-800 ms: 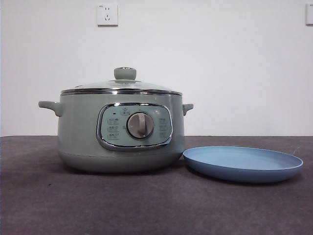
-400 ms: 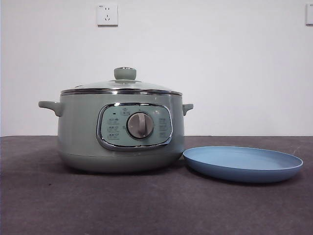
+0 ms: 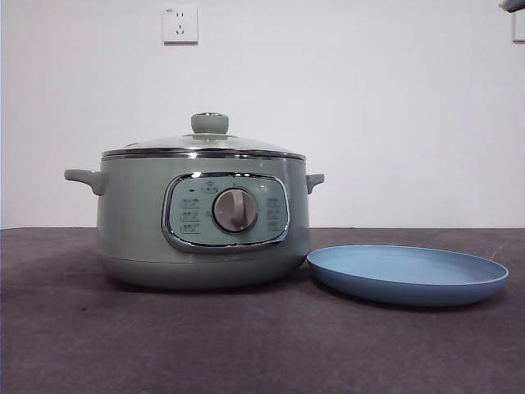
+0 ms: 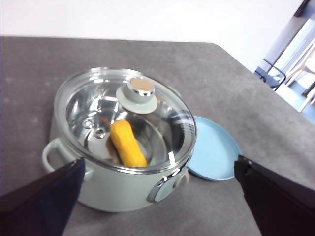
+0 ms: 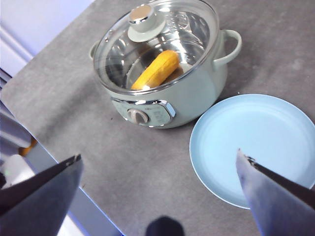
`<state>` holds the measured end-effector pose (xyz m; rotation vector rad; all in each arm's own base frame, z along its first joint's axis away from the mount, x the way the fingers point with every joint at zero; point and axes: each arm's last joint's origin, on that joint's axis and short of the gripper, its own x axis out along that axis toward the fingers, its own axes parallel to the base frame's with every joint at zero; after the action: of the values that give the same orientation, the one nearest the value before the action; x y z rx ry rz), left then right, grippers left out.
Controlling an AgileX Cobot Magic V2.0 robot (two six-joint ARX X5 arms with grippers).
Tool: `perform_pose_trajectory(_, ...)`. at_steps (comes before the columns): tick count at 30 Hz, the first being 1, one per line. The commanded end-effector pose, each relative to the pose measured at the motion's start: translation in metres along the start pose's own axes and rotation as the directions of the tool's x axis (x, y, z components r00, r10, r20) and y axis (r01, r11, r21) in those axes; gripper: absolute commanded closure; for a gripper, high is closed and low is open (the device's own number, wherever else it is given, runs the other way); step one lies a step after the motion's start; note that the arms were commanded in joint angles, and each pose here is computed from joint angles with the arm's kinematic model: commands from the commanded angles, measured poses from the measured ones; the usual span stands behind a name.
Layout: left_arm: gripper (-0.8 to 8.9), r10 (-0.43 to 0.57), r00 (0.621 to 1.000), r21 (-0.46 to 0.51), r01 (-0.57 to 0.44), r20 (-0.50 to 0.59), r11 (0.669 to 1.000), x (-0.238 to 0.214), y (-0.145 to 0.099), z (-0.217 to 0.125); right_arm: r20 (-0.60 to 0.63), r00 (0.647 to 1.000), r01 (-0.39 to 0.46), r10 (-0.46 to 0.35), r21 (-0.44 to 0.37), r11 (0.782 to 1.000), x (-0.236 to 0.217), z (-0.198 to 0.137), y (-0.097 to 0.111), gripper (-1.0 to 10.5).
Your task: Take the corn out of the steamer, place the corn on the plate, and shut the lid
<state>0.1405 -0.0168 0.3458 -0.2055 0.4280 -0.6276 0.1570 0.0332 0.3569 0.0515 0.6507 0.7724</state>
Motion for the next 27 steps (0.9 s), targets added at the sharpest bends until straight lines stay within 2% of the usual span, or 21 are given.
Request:
perform_pose_trajectory(1,2.61,-0.028,1.000,0.015,0.028,0.007,0.999,0.009,0.000,0.010,0.008,1.000,0.000,0.000,0.006,1.000,-0.001,0.001,0.001,3.1)
perform_pose_trajectory(6,2.61,-0.071,0.997,0.058,0.070,0.012,0.996,0.032,-0.001,0.037,0.007,1.000,0.000,0.000,0.010,1.000,-0.001,0.001,0.001,3.1)
perform_pose_trajectory(14,2.61,-0.030,0.999,0.141,0.034,-0.033,0.989,0.097,-0.001,0.071,0.007,1.000,0.000,0.000,0.013,1.000,-0.001,0.001,0.001,3.1)
perform_pose_trajectory(21,2.61,0.039,0.998,0.199,-0.028,-0.052,0.980,0.159,-0.003,0.077,0.007,1.000,0.000,0.000,0.013,1.000,-0.001,0.001,0.001,3.1)
perform_pose_trajectory(27,2.63,0.093,0.993,0.217,-0.076,-0.069,0.973,0.203,0.001,0.063,0.006,1.000,-0.001,0.000,0.015,1.000,-0.001,0.001,0.001,3.1)
